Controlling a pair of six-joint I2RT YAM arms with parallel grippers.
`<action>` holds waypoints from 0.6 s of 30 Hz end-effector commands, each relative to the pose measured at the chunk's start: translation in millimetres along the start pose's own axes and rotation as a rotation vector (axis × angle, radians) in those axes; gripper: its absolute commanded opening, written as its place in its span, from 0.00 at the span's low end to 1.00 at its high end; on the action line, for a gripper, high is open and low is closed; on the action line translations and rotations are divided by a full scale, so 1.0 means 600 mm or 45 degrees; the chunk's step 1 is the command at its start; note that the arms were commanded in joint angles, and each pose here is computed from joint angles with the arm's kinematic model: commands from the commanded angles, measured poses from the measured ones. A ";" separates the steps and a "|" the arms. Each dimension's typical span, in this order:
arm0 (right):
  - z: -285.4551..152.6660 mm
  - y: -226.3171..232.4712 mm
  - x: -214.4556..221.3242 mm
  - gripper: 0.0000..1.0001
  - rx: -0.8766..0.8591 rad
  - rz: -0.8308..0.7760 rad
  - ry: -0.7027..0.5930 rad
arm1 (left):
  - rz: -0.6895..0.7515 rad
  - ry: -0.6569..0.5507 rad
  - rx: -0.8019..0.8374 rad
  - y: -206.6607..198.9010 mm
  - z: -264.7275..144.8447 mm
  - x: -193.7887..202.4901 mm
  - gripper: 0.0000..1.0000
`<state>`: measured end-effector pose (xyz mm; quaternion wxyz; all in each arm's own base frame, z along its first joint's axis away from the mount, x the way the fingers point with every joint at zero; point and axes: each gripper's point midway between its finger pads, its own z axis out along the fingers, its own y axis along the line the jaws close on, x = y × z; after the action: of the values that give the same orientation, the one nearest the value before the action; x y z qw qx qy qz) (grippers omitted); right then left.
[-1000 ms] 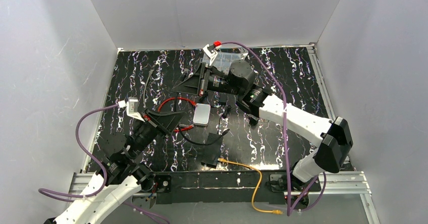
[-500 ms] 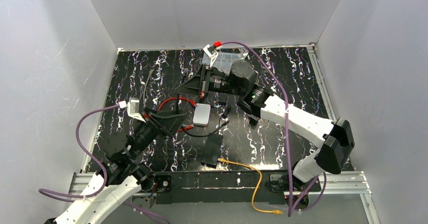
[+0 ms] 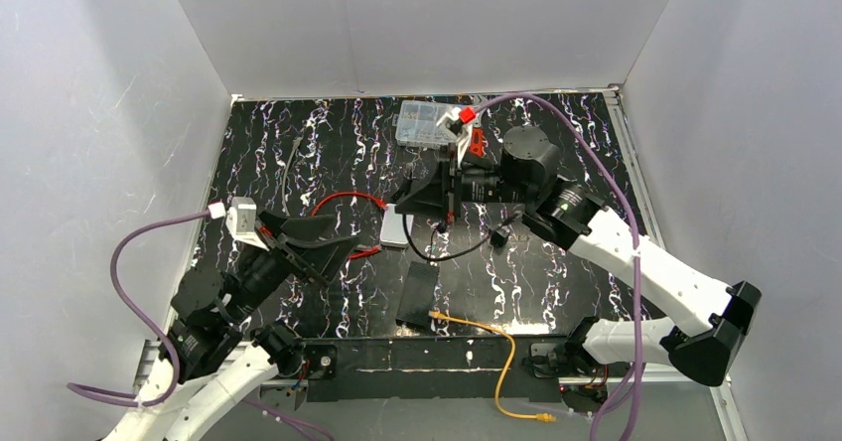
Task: Insert the plug into the switch port
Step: Pick up the connector from the center of the board.
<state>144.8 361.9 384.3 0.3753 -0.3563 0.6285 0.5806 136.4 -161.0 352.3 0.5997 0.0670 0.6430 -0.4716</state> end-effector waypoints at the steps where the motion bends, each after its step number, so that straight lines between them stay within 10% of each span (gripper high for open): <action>1: -0.042 -0.023 0.057 0.01 0.088 -0.271 0.187 | 0.078 0.156 -0.071 0.008 0.004 0.012 0.98; 18: -0.096 -0.081 0.170 0.01 0.274 -0.838 0.506 | 0.105 0.595 -0.011 -0.019 0.023 0.065 0.98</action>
<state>137.6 304.4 275.9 0.4289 -0.5563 0.6340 0.3233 144.4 -188.3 321.2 0.4798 0.1471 0.7668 -0.4002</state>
